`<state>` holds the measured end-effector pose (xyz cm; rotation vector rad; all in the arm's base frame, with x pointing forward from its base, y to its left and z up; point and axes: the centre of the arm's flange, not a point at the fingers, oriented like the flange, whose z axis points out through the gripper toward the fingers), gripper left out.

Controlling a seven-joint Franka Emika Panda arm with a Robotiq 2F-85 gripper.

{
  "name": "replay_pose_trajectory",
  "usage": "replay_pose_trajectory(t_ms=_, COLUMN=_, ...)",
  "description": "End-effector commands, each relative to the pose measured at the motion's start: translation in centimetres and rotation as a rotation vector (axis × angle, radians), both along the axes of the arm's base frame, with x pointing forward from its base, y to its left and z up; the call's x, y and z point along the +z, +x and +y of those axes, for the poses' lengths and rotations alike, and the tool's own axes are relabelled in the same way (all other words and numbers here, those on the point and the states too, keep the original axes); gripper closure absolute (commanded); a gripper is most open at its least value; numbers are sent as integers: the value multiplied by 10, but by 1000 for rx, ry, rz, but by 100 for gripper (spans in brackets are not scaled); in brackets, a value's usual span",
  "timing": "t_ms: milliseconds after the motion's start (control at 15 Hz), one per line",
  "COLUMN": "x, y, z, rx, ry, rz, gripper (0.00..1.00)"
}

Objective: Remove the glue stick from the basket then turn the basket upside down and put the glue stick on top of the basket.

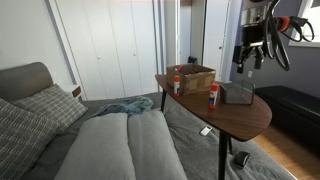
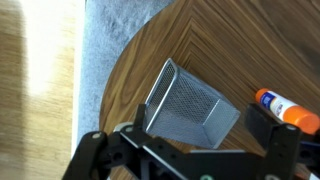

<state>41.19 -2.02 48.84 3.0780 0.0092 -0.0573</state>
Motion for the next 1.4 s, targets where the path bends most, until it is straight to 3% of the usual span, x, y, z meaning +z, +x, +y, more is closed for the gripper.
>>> replay_pose_trajectory(t_ms=0, x=3, y=21, z=16, rx=199, ry=-28, rz=14, gripper=0)
replay_pose_trajectory(t_ms=67, x=0, y=5, z=11, rx=103, ry=-4, rz=7, gripper=0)
replay_pose_trajectory(t_ms=400, x=-2, y=7, z=11, rx=108, ry=-1, rz=13, gripper=0)
replay_pose_trajectory(t_ms=533, x=-5, y=8, z=14, rx=275, ry=-11, rz=27, gripper=0)
replay_pose_trajectory(t_ms=1333, x=-38, y=30, z=32, rx=899, ry=-5, rz=66, gripper=0)
